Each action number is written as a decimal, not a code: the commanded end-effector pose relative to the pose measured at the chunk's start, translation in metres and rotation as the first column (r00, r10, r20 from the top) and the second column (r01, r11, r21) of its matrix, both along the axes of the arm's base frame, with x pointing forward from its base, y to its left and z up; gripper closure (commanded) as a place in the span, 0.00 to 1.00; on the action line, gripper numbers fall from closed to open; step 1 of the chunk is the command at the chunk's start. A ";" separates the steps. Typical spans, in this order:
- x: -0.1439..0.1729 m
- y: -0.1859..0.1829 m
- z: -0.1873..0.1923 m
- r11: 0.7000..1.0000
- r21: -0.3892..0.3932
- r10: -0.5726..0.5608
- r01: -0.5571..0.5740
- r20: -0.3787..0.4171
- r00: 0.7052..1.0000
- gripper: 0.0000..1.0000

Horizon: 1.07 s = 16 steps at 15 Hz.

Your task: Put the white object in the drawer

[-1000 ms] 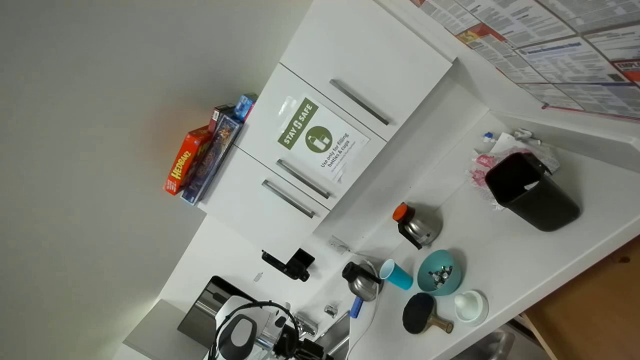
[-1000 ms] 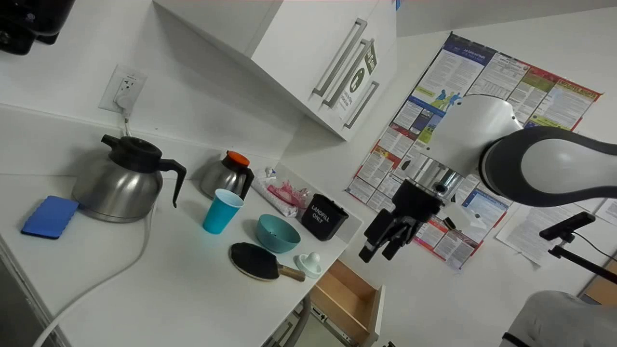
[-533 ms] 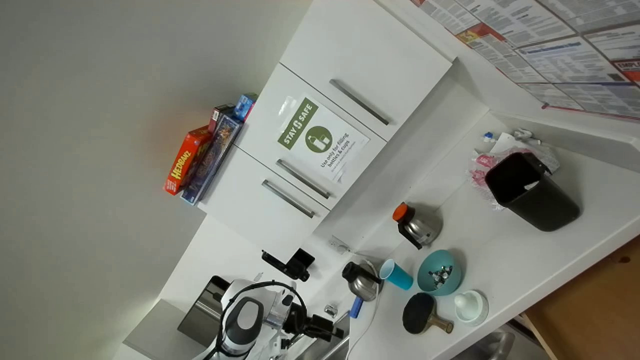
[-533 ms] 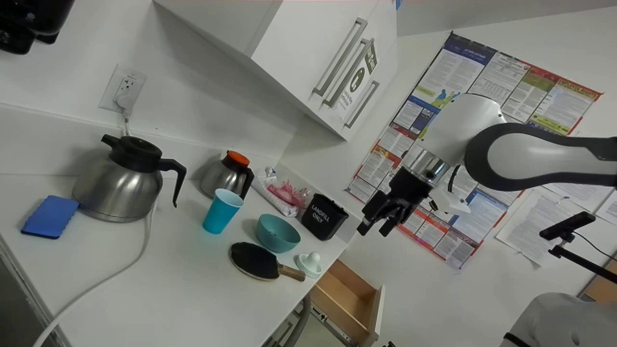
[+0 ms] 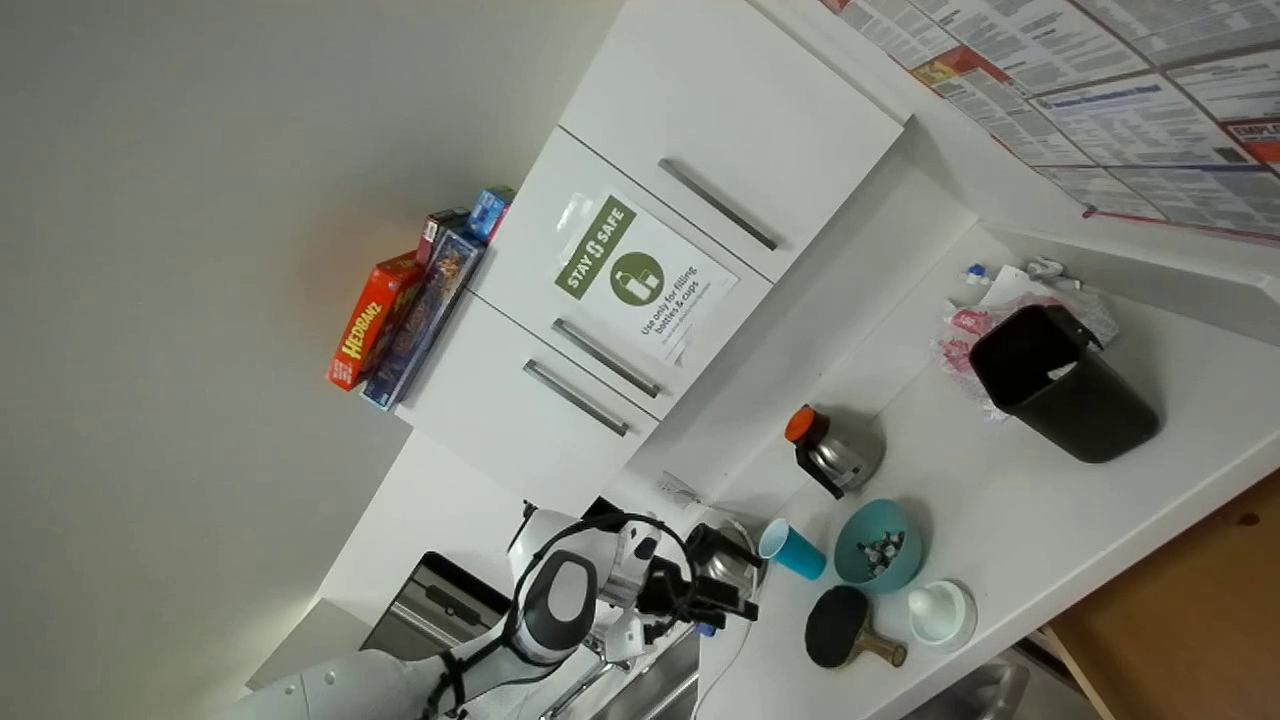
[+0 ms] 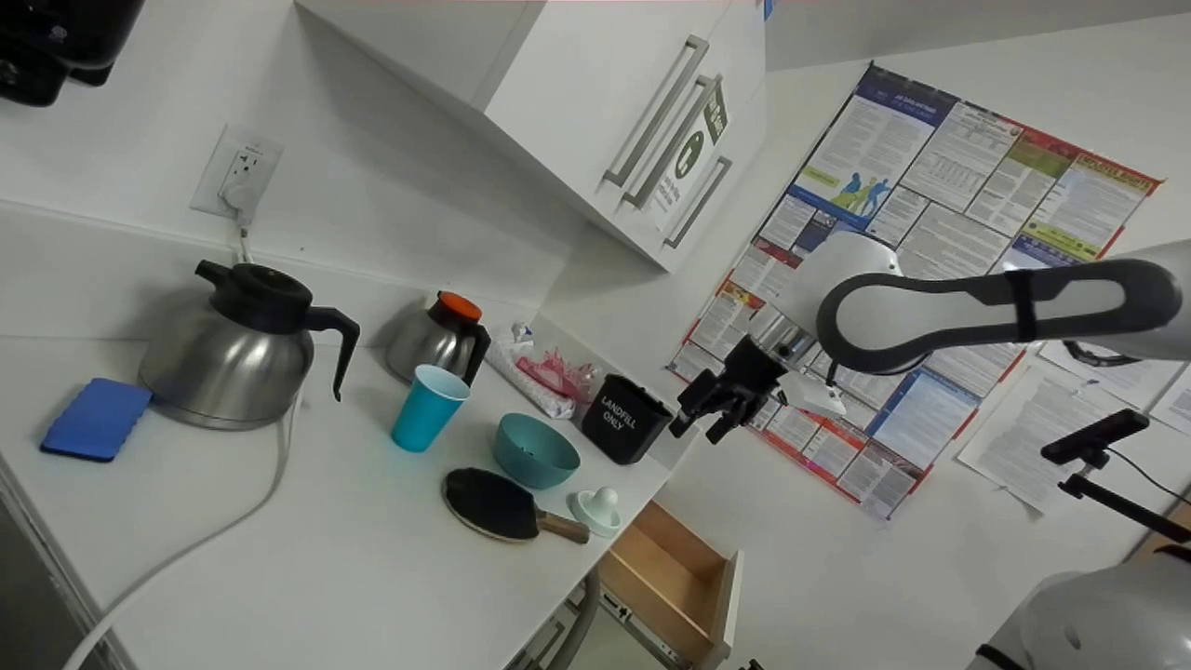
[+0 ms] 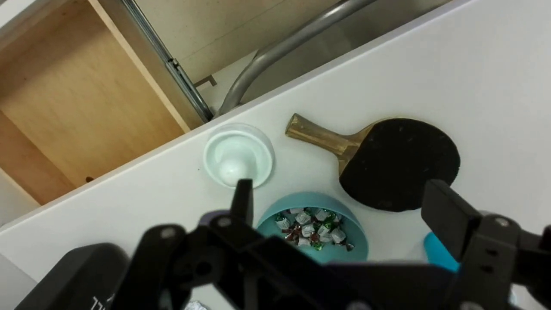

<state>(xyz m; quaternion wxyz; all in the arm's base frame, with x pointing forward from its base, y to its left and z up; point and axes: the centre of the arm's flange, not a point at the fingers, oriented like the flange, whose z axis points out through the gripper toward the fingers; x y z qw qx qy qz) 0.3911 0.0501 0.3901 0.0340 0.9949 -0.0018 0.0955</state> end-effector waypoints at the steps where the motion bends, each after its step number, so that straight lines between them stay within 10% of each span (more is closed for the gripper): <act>1: 0.029 -0.015 -0.021 1.000 -0.005 -0.018 0.017 -0.032 0.999 0.00; 16: 0.059 -0.062 -0.078 0.991 0.074 -0.115 0.111 0.054 0.992 0.00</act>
